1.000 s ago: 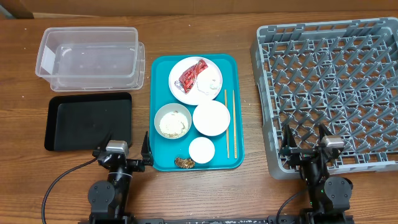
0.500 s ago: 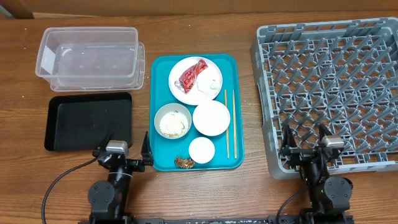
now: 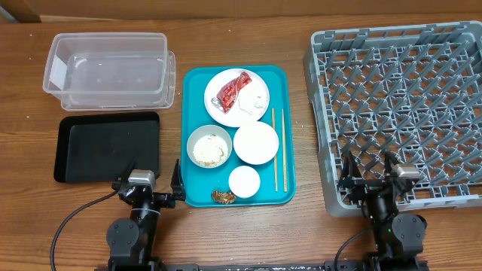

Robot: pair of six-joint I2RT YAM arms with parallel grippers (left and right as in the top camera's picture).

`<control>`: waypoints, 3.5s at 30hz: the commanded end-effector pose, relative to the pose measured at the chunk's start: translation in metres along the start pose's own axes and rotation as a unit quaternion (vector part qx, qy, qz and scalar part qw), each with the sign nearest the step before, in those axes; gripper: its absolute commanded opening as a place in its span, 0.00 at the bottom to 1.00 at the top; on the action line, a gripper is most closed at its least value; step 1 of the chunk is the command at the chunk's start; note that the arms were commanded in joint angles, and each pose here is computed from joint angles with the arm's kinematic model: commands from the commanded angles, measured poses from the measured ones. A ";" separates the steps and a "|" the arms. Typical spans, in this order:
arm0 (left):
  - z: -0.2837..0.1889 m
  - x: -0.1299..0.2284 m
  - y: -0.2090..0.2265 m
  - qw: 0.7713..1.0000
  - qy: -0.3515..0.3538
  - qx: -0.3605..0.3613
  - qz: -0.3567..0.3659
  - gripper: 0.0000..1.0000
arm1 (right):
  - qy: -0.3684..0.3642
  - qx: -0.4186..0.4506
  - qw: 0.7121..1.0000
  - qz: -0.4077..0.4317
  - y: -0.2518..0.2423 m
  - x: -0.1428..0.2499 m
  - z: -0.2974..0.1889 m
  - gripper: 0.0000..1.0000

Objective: Sort waste into correct bins and load items into the dishwasher

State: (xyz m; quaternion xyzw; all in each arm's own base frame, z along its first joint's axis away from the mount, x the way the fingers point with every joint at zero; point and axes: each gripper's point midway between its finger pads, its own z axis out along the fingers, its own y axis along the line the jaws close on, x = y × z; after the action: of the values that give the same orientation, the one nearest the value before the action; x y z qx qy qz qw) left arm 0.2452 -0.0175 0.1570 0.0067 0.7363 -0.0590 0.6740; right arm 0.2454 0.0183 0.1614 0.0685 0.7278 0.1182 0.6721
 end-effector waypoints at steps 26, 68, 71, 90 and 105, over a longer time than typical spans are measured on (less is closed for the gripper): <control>0.050 -0.088 -0.020 0.928 0.370 0.016 -0.054 1.00 | 0.283 0.084 0.955 0.037 0.021 -0.073 0.007 1.00; 0.246 0.117 -0.121 0.841 0.514 0.124 0.114 0.46 | 0.307 0.092 0.946 0.037 0.018 -0.063 -0.001 1.00; 0.246 0.117 -0.121 0.841 0.514 0.124 0.114 0.04 | 0.307 0.092 0.946 0.037 0.018 -0.062 -0.001 1.00; 0.265 -0.067 -0.006 0.929 0.355 -0.067 0.084 0.04 | 0.312 0.094 0.945 0.037 0.018 -0.061 -0.002 1.00; 0.257 -0.039 0.087 0.906 0.395 -0.148 0.031 0.61 | 0.315 0.095 0.944 0.037 0.017 -0.059 -0.003 1.00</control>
State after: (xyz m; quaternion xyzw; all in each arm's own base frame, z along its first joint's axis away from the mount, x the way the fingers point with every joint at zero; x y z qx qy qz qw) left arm 0.5105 0.0465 0.1694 -0.0410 0.9422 0.0788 0.3230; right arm 0.2446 0.0184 0.2113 0.1203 0.9133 0.0850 0.3796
